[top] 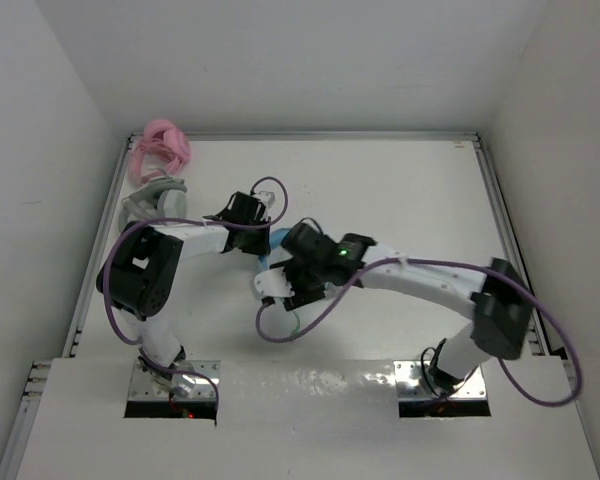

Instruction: Wrap the headphones

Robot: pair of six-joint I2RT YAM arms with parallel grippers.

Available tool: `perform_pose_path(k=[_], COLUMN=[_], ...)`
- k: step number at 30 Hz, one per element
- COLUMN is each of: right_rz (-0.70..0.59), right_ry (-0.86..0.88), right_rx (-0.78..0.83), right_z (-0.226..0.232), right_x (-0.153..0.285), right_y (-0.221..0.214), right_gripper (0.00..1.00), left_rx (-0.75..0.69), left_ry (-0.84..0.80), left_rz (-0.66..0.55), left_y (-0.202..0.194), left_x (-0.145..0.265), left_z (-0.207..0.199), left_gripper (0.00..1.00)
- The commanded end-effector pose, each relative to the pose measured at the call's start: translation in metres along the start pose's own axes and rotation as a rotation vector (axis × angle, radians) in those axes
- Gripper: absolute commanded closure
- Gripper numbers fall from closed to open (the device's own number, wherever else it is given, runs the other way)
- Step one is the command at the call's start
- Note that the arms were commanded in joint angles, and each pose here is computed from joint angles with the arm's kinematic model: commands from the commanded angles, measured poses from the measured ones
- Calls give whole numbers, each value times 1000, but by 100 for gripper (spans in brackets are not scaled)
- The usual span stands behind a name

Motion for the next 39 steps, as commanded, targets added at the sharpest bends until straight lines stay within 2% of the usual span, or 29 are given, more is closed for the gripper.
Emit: perform_pose_path(k=[1, 3, 5, 10, 24, 27, 35, 39], right_rz=[125, 172, 128, 101, 98, 91, 147, 180], right_ry=[275, 303, 257, 263, 470, 480, 546, 550], right_rx=[237, 275, 312, 408, 330, 294, 217, 159], right_z=[34, 43, 41, 58, 98, 103, 113, 116], right_x=[-29, -47, -60, -76, -111, -116, -117, -119], right_y=[-3, -13, -9, -8, -11, -11, -16, -20], right_gripper=[47, 48, 50, 52, 56, 62, 100, 100], left_rx=[-10, -12, -13, -12, -8, -7, -9, -9], left_ry=[-22, -26, -25, -32, -32, -34, -33, -34], left_rz=[-50, -50, -49, -49, -42, -40, -47, -43], left_y=[16, 16, 15, 15, 16, 15, 18, 17], left_x=[0, 1, 1, 1, 0, 0, 2, 1], left_z=[-10, -10, -10, -11, -11, -11, -12, -11], left_gripper=[100, 100, 100, 100, 100, 100, 100, 100])
Point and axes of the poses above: each gripper's point midway between its finger pads, its own x axis back along the fingers, its own z axis along the line the jaws close on, y = z × x, the point moved 5 cm from there along x, back along the fingers, and after that the axes turned 3 degrees about x, right-handed, at the moved point
